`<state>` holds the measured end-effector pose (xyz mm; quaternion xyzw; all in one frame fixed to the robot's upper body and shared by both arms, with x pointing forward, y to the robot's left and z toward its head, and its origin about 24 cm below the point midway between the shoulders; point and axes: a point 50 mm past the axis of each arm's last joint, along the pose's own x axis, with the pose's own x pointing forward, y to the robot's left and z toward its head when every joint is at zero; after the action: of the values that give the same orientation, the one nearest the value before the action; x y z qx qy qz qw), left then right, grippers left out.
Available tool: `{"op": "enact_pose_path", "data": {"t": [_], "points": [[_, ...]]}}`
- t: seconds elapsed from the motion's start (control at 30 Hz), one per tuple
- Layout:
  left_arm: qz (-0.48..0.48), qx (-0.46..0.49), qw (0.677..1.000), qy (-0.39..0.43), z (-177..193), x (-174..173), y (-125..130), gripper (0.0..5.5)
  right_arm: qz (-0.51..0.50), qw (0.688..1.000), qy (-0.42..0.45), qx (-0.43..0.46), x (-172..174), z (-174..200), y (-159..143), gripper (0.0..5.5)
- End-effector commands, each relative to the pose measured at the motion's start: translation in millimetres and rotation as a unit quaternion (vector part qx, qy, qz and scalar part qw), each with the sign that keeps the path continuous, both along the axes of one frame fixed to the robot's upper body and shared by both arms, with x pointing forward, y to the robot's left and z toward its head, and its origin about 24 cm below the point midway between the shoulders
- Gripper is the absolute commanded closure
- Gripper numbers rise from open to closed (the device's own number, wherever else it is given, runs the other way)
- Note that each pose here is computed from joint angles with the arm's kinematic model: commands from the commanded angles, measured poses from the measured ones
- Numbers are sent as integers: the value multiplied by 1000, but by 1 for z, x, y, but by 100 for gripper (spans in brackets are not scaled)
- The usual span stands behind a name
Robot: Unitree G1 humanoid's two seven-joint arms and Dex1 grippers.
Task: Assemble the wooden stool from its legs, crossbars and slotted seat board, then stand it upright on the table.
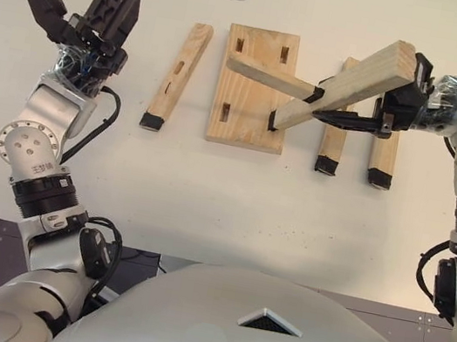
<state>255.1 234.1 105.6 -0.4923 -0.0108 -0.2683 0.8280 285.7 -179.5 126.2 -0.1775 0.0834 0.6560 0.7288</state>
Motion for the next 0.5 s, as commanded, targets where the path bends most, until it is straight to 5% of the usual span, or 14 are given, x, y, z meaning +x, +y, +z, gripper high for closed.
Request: {"op": "enact_pose_path", "data": {"t": [0.03, 0.2, 0.4, 0.5], "points": [[13, 12, 1000, 7, -3, -3, -1, 86, -74, 980, 91, -160, 1, -22, -11, 346], [20, 8, 1000, 6, -6, -3, -4, 86, -74, 970, 129, -191, 12, -9, 8, 346], [27, 8, 1000, 12, -11, -3, -2, 86, -75, 963, 171, -194, 3, -25, -10, 346], [27, 11, 1000, 12, -10, -2, 0, 86, -82, 971, 169, -147, 7, -12, -14, 270]]}}
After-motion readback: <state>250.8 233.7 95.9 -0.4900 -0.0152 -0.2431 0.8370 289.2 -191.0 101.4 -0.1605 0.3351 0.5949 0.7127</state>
